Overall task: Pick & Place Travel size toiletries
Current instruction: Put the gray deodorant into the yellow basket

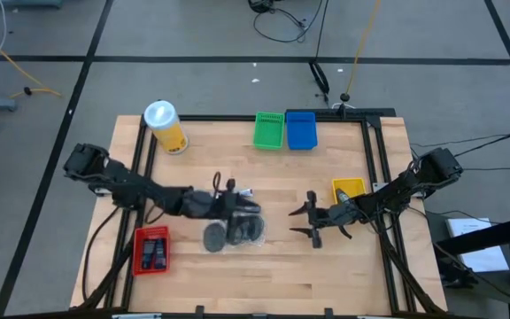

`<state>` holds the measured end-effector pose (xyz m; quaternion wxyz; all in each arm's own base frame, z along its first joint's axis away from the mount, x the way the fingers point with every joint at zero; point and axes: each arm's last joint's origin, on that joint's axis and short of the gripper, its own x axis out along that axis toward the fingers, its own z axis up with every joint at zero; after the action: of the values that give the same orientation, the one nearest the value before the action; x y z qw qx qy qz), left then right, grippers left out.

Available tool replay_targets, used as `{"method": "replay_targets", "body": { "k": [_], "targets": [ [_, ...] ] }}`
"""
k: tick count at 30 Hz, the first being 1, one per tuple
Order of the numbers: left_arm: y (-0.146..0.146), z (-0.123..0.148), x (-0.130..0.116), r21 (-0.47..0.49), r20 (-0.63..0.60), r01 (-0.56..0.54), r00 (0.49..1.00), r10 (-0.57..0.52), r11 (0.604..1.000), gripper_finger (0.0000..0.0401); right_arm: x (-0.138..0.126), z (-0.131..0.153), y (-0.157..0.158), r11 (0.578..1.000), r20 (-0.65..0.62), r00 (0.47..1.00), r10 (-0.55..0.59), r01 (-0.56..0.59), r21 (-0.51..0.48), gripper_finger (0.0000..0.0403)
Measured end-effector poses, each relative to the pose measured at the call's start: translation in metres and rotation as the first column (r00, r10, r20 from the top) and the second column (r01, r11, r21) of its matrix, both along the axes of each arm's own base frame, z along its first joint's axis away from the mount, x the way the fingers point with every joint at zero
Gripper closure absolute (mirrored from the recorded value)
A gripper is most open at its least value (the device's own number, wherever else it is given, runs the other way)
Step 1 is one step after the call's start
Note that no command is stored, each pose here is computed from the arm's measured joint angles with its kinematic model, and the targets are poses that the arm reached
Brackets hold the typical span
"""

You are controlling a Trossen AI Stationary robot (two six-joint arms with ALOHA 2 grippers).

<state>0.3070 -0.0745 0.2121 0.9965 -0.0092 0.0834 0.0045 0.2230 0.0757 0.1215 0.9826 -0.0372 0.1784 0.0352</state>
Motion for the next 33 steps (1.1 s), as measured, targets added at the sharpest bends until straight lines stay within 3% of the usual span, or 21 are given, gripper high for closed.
{"method": "replay_targets", "body": {
  "k": [3, 7, 13, 15, 21, 27, 33],
  "targets": [
    [0.015, -0.003, 0.003, 0.037, -0.028, -0.064, 0.997, 0.065, 0.997, 0.0245, 0.000, 0.000, 0.001, 1.000, -0.004, 1.000, 0.024, -0.024, 0.009, 0.0190],
    [0.034, -0.016, 0.002, 0.044, -0.167, -0.103, 0.980, 0.109, 0.994, 0.0245, 0.000, 0.000, 0.001, 0.999, -0.006, 1.000, 0.015, -0.015, 0.029, 0.0190],
    [0.039, -0.032, -0.004, 0.060, -0.345, 0.057, 0.938, -0.033, 0.997, 0.0244, 0.000, 0.000, 0.001, 0.999, -0.008, 1.000, 0.006, -0.006, 0.054, 0.0190],
    [0.034, -0.032, -0.005, 0.067, -0.352, 0.100, 0.934, -0.070, 0.993, 0.0239, -0.001, -0.001, 0.001, 0.998, -0.021, 1.000, 0.015, -0.014, 0.056, 0.0190],
    [0.018, -0.028, -0.005, 0.077, -0.308, 0.134, 0.946, -0.104, 0.988, 0.0185, -0.013, 0.007, 0.016, 0.980, -0.063, 0.980, 0.189, -0.184, 0.076, 0.0190],
    [0.008, -0.028, -0.007, 0.050, -0.303, 0.079, 0.951, -0.061, 0.996, 0.0139, -0.026, 0.032, 0.020, 0.996, 0.028, 0.996, 0.080, -0.081, 0.039, 0.0190],
    [0.005, -0.034, -0.012, 0.097, -0.367, 0.102, 0.928, -0.059, 0.990, 0.0133, -0.034, 0.038, 0.021, 1.000, 0.044, 0.999, -0.019, 0.019, -0.008, 0.0190]
  ]
}}
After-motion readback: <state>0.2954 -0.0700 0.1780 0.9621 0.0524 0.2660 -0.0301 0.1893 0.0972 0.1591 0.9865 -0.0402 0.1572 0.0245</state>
